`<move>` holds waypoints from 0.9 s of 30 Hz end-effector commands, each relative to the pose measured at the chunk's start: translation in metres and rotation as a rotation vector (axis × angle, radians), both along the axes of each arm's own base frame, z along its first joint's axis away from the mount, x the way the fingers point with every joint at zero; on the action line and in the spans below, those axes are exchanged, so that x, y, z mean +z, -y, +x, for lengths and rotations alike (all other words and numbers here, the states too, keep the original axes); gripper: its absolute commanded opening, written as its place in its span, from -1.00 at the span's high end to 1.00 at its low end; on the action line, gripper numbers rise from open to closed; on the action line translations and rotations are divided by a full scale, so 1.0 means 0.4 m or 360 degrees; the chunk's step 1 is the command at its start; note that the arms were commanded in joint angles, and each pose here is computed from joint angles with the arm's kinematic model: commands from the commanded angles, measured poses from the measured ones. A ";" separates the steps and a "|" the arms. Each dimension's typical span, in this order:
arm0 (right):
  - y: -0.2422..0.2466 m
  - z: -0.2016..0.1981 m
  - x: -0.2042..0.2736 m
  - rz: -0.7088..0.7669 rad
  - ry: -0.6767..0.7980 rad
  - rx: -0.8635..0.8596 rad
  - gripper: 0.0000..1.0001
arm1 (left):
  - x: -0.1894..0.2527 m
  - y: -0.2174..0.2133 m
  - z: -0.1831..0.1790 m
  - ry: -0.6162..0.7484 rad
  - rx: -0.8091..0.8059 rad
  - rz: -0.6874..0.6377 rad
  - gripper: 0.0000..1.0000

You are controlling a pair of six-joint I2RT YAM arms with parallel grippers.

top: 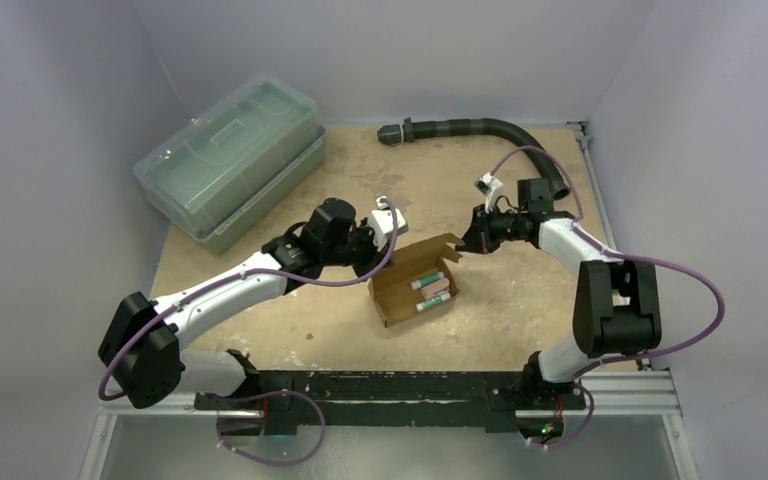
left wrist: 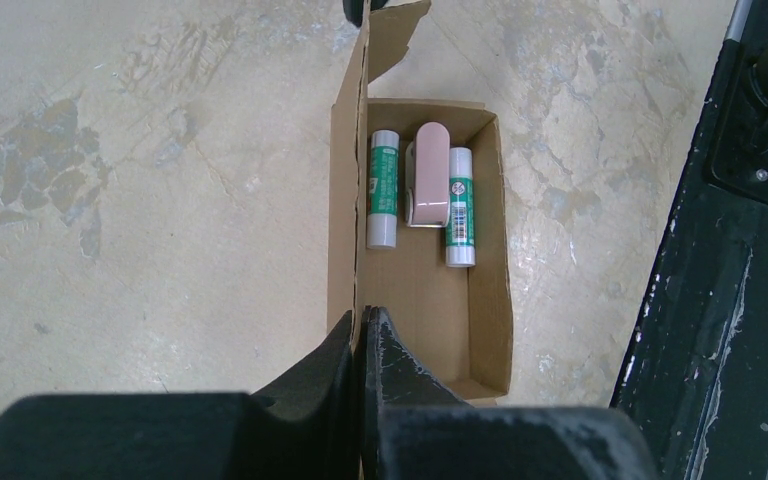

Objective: Fold the paper box

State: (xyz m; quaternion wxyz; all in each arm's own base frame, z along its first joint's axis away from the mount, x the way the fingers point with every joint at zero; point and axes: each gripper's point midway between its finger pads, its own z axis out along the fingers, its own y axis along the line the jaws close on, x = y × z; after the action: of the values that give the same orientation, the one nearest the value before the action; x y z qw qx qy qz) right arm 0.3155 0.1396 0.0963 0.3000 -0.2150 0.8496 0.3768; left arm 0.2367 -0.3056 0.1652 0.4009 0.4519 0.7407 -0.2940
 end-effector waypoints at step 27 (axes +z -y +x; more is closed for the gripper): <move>-0.083 -0.056 -0.005 0.0045 -0.0080 0.0324 0.99 | 0.006 0.023 -0.022 -0.0031 -0.0055 -0.0048 1.00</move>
State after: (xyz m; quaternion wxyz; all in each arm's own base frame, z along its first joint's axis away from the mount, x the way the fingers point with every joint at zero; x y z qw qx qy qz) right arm 0.2828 0.1703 0.0800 0.2215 -0.2710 0.8323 0.4299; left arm 0.2342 -0.3071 0.1650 0.3986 0.4548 0.7390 -0.2970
